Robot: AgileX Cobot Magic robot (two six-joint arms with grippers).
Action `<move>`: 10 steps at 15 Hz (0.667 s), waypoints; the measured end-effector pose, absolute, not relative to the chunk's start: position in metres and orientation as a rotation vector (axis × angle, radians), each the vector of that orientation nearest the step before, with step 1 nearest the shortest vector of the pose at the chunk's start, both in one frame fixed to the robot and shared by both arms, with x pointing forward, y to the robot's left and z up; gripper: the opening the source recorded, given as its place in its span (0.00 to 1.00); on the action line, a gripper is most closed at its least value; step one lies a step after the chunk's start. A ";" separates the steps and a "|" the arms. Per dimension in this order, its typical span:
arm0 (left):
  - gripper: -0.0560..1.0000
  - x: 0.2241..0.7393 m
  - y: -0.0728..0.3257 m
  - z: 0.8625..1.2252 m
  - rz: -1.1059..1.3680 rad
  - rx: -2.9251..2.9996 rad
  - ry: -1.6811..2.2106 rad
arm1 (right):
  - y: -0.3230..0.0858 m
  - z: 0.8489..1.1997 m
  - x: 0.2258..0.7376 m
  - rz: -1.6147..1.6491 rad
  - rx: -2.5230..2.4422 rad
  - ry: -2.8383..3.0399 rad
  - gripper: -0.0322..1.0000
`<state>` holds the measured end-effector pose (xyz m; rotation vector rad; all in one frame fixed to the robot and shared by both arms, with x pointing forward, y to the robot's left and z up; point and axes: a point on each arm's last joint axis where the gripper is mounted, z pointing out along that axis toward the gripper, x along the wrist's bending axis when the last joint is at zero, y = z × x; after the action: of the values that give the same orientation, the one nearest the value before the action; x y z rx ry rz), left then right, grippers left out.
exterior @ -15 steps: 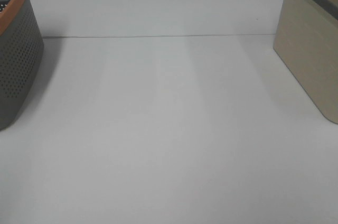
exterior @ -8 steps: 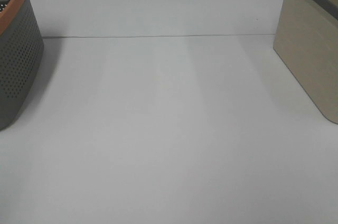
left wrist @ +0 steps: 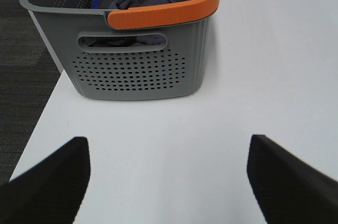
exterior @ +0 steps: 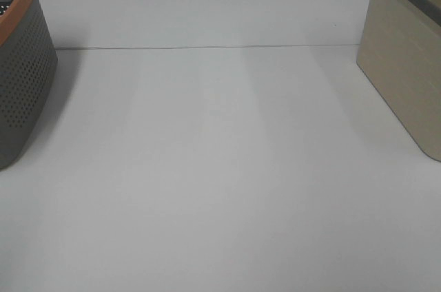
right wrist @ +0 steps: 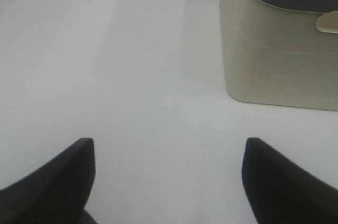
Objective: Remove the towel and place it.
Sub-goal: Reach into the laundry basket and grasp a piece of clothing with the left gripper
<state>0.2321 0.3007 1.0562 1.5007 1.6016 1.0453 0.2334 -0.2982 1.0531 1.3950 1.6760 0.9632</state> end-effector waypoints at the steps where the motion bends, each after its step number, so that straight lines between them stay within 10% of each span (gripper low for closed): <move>1: 0.77 0.232 0.301 1.056 1.045 1.501 1.602 | -0.298 1.053 0.233 0.963 1.395 1.676 0.76; 10: 0.77 0.232 0.301 1.056 1.051 1.502 1.603 | -0.298 1.053 0.233 0.963 1.395 1.676 0.76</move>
<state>0.2320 0.3011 1.0562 1.5019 1.6032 1.0505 0.2334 -0.2982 1.0531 1.3950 1.6760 0.9632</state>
